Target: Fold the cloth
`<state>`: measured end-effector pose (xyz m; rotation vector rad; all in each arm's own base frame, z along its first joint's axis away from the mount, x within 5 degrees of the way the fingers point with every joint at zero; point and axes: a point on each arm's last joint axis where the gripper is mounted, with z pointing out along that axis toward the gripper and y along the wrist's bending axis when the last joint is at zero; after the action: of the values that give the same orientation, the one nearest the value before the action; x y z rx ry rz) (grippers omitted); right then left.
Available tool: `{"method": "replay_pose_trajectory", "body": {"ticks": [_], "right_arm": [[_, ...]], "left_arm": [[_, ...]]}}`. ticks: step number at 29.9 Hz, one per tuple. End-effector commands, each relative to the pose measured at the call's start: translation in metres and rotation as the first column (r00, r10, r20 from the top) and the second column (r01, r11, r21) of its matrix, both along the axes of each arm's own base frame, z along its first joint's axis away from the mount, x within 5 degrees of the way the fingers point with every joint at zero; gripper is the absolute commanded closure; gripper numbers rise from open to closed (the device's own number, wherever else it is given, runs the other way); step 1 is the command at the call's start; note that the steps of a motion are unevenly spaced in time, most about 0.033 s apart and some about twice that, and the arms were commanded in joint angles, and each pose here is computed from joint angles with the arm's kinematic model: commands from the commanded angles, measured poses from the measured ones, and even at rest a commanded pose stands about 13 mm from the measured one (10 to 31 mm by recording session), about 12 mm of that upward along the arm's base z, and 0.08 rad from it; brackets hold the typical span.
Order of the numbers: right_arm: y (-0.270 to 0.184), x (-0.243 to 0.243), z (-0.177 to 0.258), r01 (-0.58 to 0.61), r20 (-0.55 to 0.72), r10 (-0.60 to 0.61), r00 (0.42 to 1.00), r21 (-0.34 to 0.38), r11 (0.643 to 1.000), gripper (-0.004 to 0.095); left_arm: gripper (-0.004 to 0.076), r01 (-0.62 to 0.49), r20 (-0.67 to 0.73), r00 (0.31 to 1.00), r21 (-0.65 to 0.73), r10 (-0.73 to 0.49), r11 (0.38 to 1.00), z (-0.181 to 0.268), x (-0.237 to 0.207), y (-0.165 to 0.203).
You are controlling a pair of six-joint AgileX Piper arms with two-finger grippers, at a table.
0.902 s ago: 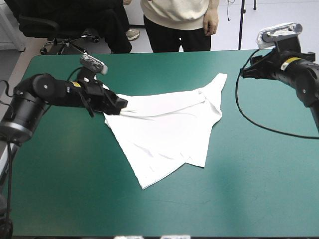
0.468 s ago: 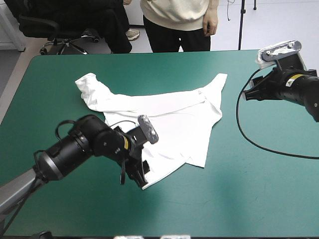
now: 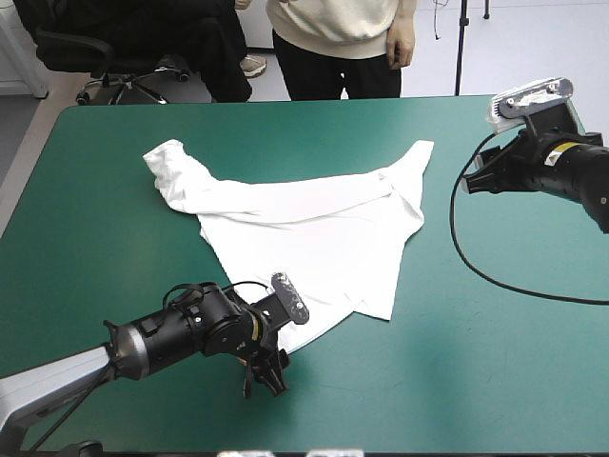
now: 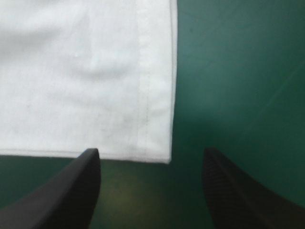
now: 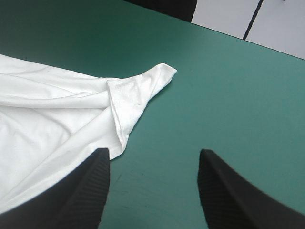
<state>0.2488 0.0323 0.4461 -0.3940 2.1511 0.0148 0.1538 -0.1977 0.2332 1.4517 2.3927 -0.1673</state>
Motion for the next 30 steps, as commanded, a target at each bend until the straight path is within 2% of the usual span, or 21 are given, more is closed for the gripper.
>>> {"method": "replay_pose_trajectory", "body": {"ticks": [1,8,10,12,15,16,23,26,30], "right_arm": [[-0.002,-0.008,0.020,0.000,0.112,-0.002,0.994,0.022,1.000,0.0394],[-0.002,-0.008,0.020,-0.005,0.108,0.003,0.994,0.017,1.000,0.0395],[-0.002,-0.009,0.019,-0.008,0.107,0.008,0.994,0.004,1.000,0.0395],[-0.002,-0.009,0.019,-0.016,0.109,0.016,0.994,-0.002,1.000,0.0395],[-0.002,-0.008,0.019,-0.017,0.107,0.017,0.994,-0.003,1.000,0.0394],[-0.001,-0.007,0.018,-0.018,0.106,0.018,0.994,-0.004,1.000,0.0395],[0.002,0.009,0.003,-0.031,0.026,0.030,0.999,0.013,0.999,0.0395],[0.008,0.028,-0.013,-0.056,-0.038,0.058,0.998,0.047,0.997,0.0393],[0.014,0.065,-0.047,-0.105,-0.116,0.108,0.987,0.033,0.994,0.0379]], "left_arm": [[0.0278,-0.003,0.034,0.999,-0.042,0.004,0.999,-0.001,0.007,-0.010],[0.0279,0.007,-0.026,1.000,0.112,-0.005,0.994,-0.044,0.019,-0.019],[0.0311,-0.007,-0.034,0.999,0.150,0.012,0.989,-0.053,0.021,-0.019],[0.0410,-0.043,-0.048,0.998,0.160,0.051,0.986,-0.057,0.022,-0.019],[0.0682,-0.090,-0.060,0.993,0.150,0.100,0.985,-0.057,0.021,-0.020],[0.0738,-0.097,-0.059,0.993,0.145,0.107,0.985,-0.057,0.021,-0.020],[0.0741,-0.189,-0.044,0.980,0.121,0.195,0.975,-0.057,0.033,-0.013],[0.0741,-0.223,-0.055,0.971,0.119,0.231,0.967,-0.057,0.038,-0.008],[0.0741,-0.224,-0.061,0.970,0.127,0.233,0.966,-0.057,0.039,-0.006]]}}
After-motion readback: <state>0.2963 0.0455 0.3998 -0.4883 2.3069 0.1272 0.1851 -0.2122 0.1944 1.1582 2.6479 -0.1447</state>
